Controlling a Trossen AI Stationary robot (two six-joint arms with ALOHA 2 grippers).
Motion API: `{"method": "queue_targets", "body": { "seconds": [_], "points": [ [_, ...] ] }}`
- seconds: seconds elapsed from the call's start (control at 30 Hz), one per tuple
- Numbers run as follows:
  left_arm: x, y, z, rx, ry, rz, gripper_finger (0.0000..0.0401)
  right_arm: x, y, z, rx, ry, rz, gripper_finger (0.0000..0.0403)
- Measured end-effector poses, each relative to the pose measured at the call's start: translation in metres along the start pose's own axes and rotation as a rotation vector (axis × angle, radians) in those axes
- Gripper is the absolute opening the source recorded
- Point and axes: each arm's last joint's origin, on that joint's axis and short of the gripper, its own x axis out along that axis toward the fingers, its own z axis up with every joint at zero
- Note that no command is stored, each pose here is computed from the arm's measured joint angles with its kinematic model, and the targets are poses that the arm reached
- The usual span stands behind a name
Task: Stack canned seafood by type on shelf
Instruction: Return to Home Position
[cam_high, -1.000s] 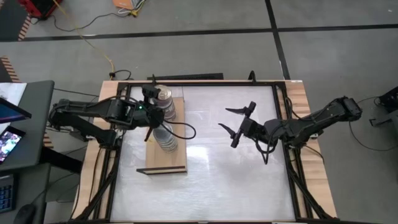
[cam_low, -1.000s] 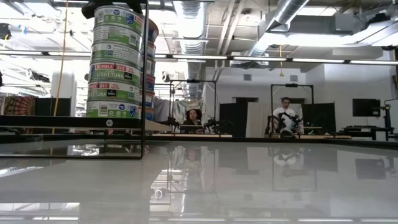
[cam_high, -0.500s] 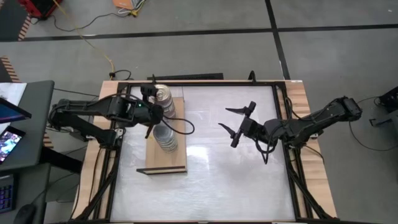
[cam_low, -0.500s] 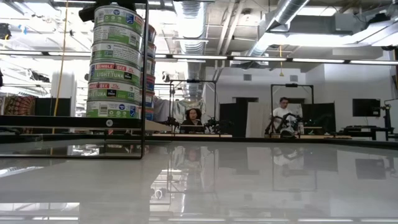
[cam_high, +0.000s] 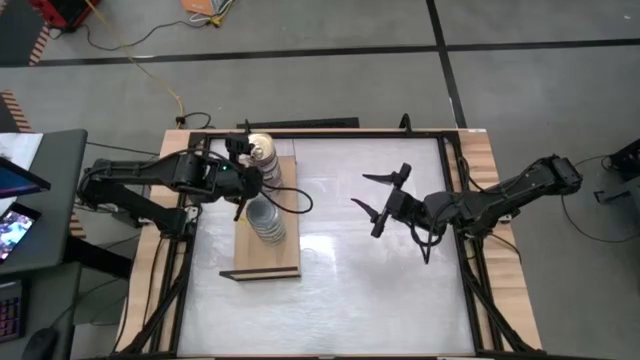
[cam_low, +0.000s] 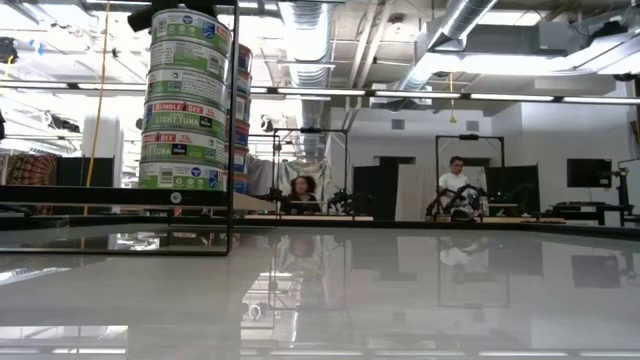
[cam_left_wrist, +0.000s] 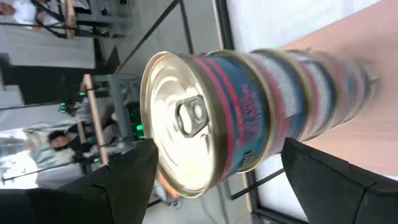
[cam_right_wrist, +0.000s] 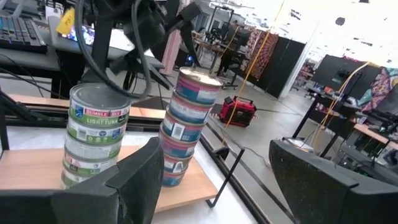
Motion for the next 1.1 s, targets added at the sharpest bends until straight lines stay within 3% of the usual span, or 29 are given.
{"method": "queue_targets", "body": {
  "seconds": [0.2, 0.43, 0.63, 0.8, 0.9, 1.0, 1.1],
  "points": [
    [-0.032, 0.019, 0.003, -0.168, -0.126, -0.02, 0.0326, -0.003, 0.001, -0.006, -0.02, 0.055, 0.025, 0.0321],
    [-0.072, 0.035, 0.003, -0.471, -0.355, -0.242, 0.0326, -0.024, -0.013, -0.017, 0.015, 0.075, 0.046, 0.0321],
    [-0.09, 0.01, 0.001, -0.483, -0.599, -0.544, 0.0325, -0.045, -0.031, -0.042, 0.098, -0.011, 0.128, 0.0321],
    [-0.09, -0.007, 0.0, -0.499, -0.847, -0.709, 0.0325, -0.057, -0.047, -0.043, 0.139, -0.1, 0.1, 0.0321],
    [-0.089, -0.012, 0.0, -0.544, -0.971, -0.714, 0.0325, -0.062, -0.053, -0.039, 0.177, -0.13, 0.094, 0.0321],
    [-0.085, -0.017, -0.002, -0.608, -0.991, -0.719, 0.0325, -0.065, -0.055, -0.037, 0.204, -0.141, 0.1, 0.0321],
    [-0.08, -0.026, 0.004, -0.627, -1.036, -0.711, 0.0325, -0.066, -0.054, -0.037, 0.15, -0.144, 0.104, 0.0321]
  ]
}}
